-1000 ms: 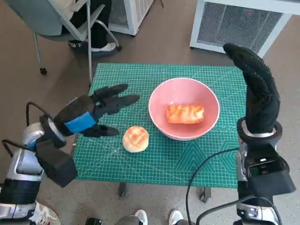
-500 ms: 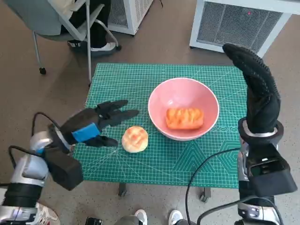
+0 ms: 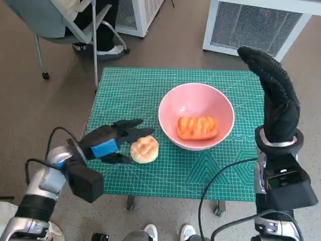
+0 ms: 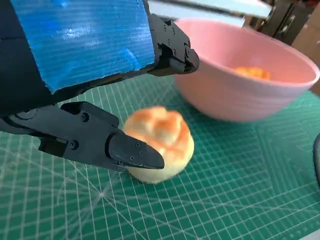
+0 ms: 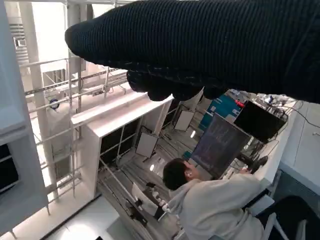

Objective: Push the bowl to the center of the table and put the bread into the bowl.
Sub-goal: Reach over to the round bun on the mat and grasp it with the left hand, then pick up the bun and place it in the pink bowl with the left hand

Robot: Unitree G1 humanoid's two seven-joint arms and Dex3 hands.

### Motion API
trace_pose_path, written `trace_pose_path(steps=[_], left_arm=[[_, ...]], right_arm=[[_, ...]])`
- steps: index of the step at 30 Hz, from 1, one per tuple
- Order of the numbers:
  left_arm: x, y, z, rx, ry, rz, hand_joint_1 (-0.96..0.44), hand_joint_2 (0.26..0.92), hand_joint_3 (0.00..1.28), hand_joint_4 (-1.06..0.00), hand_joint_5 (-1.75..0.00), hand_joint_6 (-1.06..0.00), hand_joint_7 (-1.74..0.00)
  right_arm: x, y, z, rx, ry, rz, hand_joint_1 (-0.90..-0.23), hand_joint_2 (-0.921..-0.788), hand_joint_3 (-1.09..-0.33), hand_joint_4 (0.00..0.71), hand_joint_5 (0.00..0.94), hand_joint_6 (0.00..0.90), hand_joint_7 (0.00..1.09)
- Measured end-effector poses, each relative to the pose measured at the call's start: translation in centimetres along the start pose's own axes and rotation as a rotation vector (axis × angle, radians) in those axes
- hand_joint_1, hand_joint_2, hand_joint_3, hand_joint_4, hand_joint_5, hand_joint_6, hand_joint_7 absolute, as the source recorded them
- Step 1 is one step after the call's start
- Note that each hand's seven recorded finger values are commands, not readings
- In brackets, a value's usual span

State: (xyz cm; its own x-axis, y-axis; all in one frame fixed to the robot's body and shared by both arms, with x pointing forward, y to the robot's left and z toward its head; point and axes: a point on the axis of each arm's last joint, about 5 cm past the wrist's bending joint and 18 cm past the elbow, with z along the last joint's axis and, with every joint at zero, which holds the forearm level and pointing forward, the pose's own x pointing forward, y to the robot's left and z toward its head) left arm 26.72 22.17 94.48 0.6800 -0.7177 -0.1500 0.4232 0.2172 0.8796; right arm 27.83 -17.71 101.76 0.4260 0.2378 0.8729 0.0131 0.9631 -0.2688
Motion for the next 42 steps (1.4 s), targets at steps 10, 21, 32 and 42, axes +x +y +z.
trace_pose_path(steps=[10, 21, 32, 42], left_arm=[[1.0, -1.0, -0.4, -0.015, 0.033, -0.031, -0.31, 0.902, 0.0, -0.26, 0.0, -0.37, -0.02], [2.6, -2.4, -0.6, -0.052, 0.076, -0.04, -0.11, 0.894, 0.0, -0.4, -0.04, -0.5, -0.05], [3.4, -2.4, -0.6, -0.05, 0.109, -0.017, -0.03, 0.92, 0.15, -0.6, -1.14, -0.57, -1.03], [3.2, -1.7, -0.6, -0.06, 0.108, -0.009, 0.0, 0.921, 0.15, -0.56, -1.39, -0.57, -1.12]], right_arm=[[-0.01, -0.1, 0.0, -0.003, 0.001, 0.004, -0.568, -0.921, -0.753, 0.295, 0.0, 0.015, 0.7], [0.0, 0.0, 0.0, -0.002, 0.004, 0.009, -0.577, -0.921, -0.753, 0.294, 0.0, 0.012, 0.7], [0.0, 0.0, 0.0, -0.002, 0.011, 0.011, -0.575, -0.921, -0.754, 0.294, 0.0, 0.009, 0.71], [-0.04, 0.0, -0.1, -0.002, 0.015, 0.011, -0.569, -0.921, -0.757, 0.293, 0.0, 0.007, 0.71]])
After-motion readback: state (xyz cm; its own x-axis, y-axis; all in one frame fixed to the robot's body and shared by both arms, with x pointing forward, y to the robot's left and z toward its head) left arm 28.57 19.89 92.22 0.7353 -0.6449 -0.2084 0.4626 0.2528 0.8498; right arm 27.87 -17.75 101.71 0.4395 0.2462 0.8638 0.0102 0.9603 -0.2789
